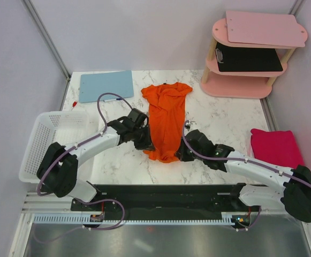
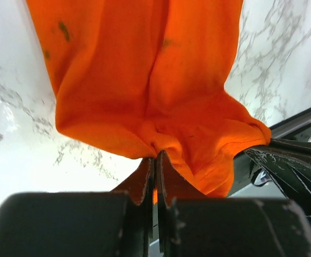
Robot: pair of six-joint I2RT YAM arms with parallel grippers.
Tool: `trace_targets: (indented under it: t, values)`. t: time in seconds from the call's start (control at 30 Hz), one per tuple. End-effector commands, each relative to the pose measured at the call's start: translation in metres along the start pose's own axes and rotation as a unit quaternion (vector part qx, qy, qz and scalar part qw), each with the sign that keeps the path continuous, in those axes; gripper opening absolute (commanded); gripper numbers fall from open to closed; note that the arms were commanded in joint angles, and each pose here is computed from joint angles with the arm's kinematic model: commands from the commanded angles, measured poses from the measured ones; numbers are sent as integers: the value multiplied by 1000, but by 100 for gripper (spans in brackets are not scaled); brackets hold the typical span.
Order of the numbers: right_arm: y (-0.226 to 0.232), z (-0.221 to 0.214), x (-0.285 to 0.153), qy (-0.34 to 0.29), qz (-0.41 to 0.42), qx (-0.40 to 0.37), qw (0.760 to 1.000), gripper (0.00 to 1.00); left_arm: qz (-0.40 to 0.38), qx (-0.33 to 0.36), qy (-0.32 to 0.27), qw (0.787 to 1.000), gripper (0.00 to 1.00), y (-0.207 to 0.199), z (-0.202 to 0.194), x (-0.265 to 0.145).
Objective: Fold and stack the t-shirts
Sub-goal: Fold the folded rectangular tshirt in 1/3 of the way
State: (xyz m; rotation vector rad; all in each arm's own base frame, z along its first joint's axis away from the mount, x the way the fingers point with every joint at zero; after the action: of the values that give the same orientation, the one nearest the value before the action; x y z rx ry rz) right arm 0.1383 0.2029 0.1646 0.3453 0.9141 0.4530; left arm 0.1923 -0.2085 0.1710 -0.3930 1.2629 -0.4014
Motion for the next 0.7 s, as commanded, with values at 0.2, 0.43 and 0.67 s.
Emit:
trace_targets:
  t: [0.2, 0.43, 0.67]
  values:
    - [-22, 60, 17, -79, -87, -36, 992, 0, 16, 10, -15, 1000, 2, 7, 59, 10]
    - [-40, 89, 47, -84, -99, -27, 991, 0, 4, 17, -11, 1000, 2, 5, 95, 28]
    - [-44, 109, 77, -80, -94, -35, 992, 1, -1, 7, -12, 1000, 2, 9, 122, 33]
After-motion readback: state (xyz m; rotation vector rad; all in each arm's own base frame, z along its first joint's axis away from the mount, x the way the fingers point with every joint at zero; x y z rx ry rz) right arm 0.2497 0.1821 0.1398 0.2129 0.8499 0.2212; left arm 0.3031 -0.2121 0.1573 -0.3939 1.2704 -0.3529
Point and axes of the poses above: each gripper's point midway between its finger pads, its own x axis out along the fingers, its own y axis along the line the jaws close on, z = x × y, the point moved 10 cm from there along -x, back along the fingers, and after that the axes turned 1 degree about x, right-handed, at the moved point
